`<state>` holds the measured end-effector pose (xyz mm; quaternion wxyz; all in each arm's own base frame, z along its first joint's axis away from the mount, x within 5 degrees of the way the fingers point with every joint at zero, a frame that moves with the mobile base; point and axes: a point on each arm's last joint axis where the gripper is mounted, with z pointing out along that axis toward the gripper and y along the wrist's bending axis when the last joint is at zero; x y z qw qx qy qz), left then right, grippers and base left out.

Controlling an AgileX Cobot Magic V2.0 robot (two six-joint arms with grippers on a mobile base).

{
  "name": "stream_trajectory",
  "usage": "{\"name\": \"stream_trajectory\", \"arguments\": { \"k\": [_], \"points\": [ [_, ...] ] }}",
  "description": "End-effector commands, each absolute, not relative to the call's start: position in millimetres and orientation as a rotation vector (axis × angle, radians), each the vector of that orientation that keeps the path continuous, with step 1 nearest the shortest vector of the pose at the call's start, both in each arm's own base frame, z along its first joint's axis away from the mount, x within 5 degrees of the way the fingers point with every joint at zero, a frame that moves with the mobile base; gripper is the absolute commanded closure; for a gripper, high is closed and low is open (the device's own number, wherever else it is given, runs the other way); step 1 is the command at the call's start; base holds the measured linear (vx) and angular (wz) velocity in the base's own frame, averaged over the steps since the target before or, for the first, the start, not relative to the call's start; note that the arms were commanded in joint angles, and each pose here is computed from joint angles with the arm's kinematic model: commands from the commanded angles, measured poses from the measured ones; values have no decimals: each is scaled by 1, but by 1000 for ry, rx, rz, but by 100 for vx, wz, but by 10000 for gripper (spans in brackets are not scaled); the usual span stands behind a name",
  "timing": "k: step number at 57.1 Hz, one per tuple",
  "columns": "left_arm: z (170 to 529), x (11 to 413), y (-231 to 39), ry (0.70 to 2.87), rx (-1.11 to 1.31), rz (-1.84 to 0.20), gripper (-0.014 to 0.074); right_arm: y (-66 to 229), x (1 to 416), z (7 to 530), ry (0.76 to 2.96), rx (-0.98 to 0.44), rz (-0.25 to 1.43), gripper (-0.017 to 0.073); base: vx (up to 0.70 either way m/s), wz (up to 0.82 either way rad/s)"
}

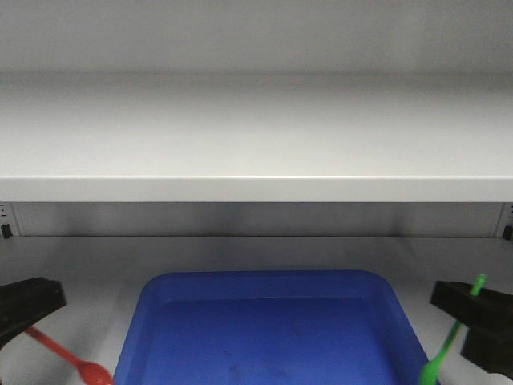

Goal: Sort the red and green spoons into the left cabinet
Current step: 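Lower both grippers over the blue tray and open to release spoons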

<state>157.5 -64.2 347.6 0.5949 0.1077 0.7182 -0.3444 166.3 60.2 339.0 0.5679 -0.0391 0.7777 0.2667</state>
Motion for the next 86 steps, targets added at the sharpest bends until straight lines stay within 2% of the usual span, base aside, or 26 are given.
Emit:
{"name": "stream_trajectory", "arguments": {
  "k": [1,14,27,39,53,61,66,72,81,86],
  "points": [
    [360,164,-71,1592,269,-925,594,65,174,352,1762,-92,687,559,0,0],
    [355,178,-82,1620,358,-1047,594,79,187,352,1680,-178,824,559,0,0],
    [362,195,-103,1638,413,-1090,594,87,198,340,1725,-235,866,559,0,0],
    [357,215,-123,1696,409,-1075,594,88,207,330,1769,-218,862,559,0,0],
    [348,240,-162,1755,482,-1141,594,91,217,319,1820,-210,872,559,0,0],
    [345,249,-176,1768,506,-1153,567,90,217,319,1808,-256,830,539,0,0],
    [344,249,-179,1768,523,-1157,503,90,217,319,1802,-276,815,490,0,0],
    [343,249,-179,1763,540,-1143,379,90,218,319,1800,-282,808,391,0,0],
    [343,250,-179,1766,544,-1128,101,89,218,318,1782,-343,741,140,0,0],
    [340,252,-177,1759,602,-1021,-27,88,219,318,1752,-434,642,11,0,0]
  ]
}}
